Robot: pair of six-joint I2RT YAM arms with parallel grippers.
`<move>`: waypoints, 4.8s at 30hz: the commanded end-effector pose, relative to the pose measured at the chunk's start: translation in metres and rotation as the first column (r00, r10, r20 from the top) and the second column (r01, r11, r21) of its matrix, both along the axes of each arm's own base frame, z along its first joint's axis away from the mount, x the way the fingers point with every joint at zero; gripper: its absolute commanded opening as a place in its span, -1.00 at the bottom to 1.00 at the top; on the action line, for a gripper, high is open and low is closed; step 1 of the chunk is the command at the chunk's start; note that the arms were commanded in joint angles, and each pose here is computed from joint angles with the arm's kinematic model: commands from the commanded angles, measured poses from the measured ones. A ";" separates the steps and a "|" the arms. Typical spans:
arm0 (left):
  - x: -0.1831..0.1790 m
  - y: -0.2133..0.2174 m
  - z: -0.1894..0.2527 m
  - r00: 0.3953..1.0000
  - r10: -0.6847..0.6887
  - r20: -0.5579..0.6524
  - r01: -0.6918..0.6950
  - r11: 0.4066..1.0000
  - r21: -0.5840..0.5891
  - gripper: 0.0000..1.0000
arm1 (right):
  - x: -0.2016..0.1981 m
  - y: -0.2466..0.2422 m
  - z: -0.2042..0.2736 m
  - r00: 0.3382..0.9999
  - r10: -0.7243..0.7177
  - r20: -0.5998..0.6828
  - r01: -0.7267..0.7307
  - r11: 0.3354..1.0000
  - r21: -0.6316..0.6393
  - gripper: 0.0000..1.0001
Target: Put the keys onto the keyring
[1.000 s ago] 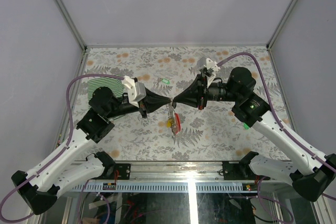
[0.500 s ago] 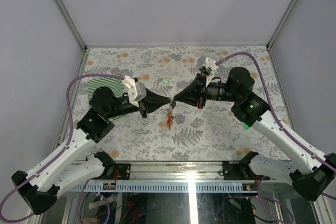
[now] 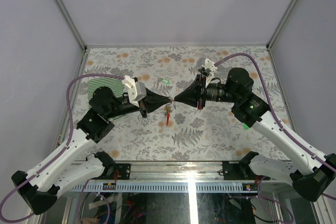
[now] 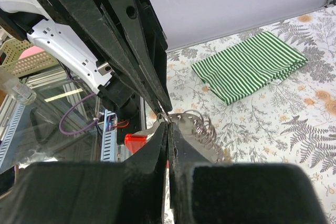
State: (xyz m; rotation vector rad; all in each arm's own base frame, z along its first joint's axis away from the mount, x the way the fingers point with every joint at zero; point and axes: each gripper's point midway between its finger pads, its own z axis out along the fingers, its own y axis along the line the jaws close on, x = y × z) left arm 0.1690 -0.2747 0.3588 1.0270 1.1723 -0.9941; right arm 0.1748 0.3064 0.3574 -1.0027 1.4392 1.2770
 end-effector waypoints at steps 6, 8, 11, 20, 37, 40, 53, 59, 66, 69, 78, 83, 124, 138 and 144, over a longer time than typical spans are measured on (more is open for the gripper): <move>-0.002 0.004 0.033 0.996 0.014 0.085 -0.009 0.998 -0.060 -1.00 | -0.004 -0.006 0.007 0.999 -0.025 0.044 0.025 1.000 0.009 -1.00; -0.003 0.004 0.034 0.996 0.014 0.086 -0.008 0.998 -0.062 -1.00 | -0.004 -0.006 0.005 0.999 -0.026 0.042 0.025 1.000 0.005 -1.00; -0.002 0.004 0.034 0.996 0.015 0.085 -0.009 0.998 -0.061 -1.00 | -0.003 -0.006 0.004 0.999 -0.028 0.037 0.028 1.000 0.001 -1.00; -0.001 0.002 0.032 0.997 0.014 0.078 -0.009 0.998 -0.056 -1.00 | -0.001 -0.004 0.006 0.999 -0.029 0.025 0.029 1.000 0.006 -1.00; 0.002 -0.001 0.025 0.998 0.009 0.062 -0.006 0.999 -0.035 -1.00 | 0.001 -0.001 0.003 1.000 -0.025 0.004 0.025 1.000 -0.004 -1.00; 0.002 -0.002 0.024 0.998 0.004 0.059 -0.002 1.000 -0.030 -1.00 | 0.002 -0.001 0.004 1.000 -0.026 -0.002 0.026 1.000 -0.005 -1.00; 0.003 -0.002 0.021 0.999 0.005 0.054 -0.004 1.000 -0.018 -1.00 | 0.004 0.001 -0.003 0.999 -0.030 -0.034 0.029 0.999 -0.020 -1.00; 0.006 0.000 0.022 0.998 0.030 0.057 -0.029 0.999 -0.023 -1.00 | 0.005 0.000 -0.008 0.997 -0.049 -0.058 0.046 0.998 -0.044 -1.00; 0.006 0.000 0.020 0.998 0.030 0.055 -0.029 0.999 -0.021 -1.00 | 0.008 -0.003 -0.017 0.990 -0.089 -0.113 0.079 0.993 -0.089 -1.00; 0.006 0.000 0.020 0.998 0.032 0.057 -0.030 0.999 -0.022 -1.00 | 0.010 -0.004 -0.019 0.985 -0.109 -0.136 0.096 0.990 -0.102 -1.00; 0.006 0.001 0.021 0.997 0.037 0.060 -0.036 0.999 -0.020 -1.00 | 0.017 -0.005 -0.026 0.971 -0.161 -0.175 0.140 0.982 -0.128 -1.00; 0.008 0.001 0.019 0.997 0.043 0.060 -0.042 0.999 -0.013 -1.00 | 0.020 -0.008 -0.026 0.967 -0.189 -0.172 0.167 0.977 -0.133 -1.00; 0.050 0.025 0.041 0.939 0.326 -0.106 -0.342 0.917 -0.206 -1.00 | 0.040 0.002 0.039 0.865 -0.501 -0.030 0.494 0.841 0.221 -1.00; 0.046 0.026 0.040 0.943 0.315 -0.104 -0.330 0.919 -0.217 -1.00 | 0.040 0.019 0.046 0.881 -0.472 -0.032 0.463 0.845 0.268 -1.00; 0.043 0.027 0.043 0.946 0.309 -0.097 -0.323 0.920 -0.222 -1.00 | 0.041 0.025 0.044 0.888 -0.458 -0.036 0.451 0.854 0.259 -1.00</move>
